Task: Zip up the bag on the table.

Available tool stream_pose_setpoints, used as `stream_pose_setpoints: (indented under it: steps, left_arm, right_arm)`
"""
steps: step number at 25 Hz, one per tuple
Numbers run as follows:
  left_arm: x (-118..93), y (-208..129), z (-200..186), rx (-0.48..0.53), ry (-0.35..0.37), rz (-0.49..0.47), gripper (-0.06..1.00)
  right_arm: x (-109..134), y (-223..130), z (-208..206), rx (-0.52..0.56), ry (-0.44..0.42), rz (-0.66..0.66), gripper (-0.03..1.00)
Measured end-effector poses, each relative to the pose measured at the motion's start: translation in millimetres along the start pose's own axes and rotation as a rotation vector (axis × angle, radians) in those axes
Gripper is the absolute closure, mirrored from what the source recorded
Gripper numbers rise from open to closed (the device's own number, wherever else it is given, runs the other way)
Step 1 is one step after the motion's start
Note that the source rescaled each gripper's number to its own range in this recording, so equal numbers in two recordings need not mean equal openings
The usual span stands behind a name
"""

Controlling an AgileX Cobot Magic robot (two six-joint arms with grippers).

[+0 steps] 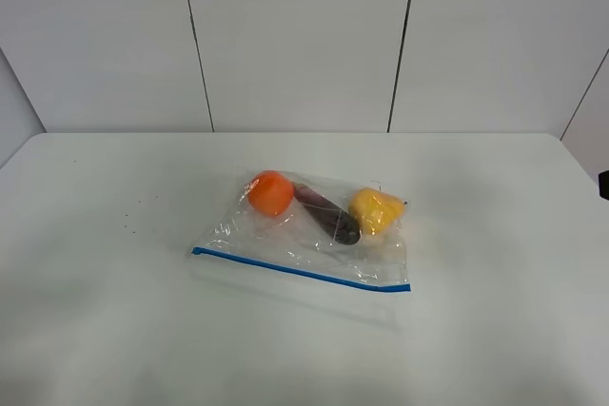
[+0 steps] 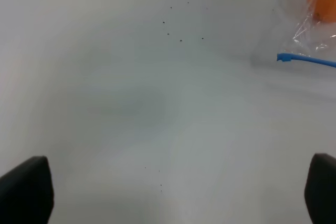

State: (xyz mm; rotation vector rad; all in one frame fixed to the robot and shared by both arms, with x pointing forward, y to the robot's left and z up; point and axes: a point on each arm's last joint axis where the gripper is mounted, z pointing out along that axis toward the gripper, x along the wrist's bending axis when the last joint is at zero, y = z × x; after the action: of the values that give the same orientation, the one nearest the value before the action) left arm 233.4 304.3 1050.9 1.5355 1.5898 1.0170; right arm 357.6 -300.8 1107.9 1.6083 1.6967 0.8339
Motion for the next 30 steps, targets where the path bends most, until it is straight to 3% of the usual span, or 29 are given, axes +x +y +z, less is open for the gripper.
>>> stream_pose_setpoints:
  steps: [11, 21, 30]
  left_arm:
    - [0, 0, 0, 0.000, 0.000, 0.000, -0.06]
    - [0, 0, 0, 0.001, 0.000, 0.000, -0.06]
    - [0, 0, 0, 0.001, 0.000, 0.000, -0.06]
  right_arm:
    - [11, -65, -59, -0.168, -0.005, -0.020, -0.03]
    - [18, -98, -94, -0.309, -0.005, 0.025, -0.03]
    - [12, -105, -83, -0.271, -0.061, 0.031, -0.03]
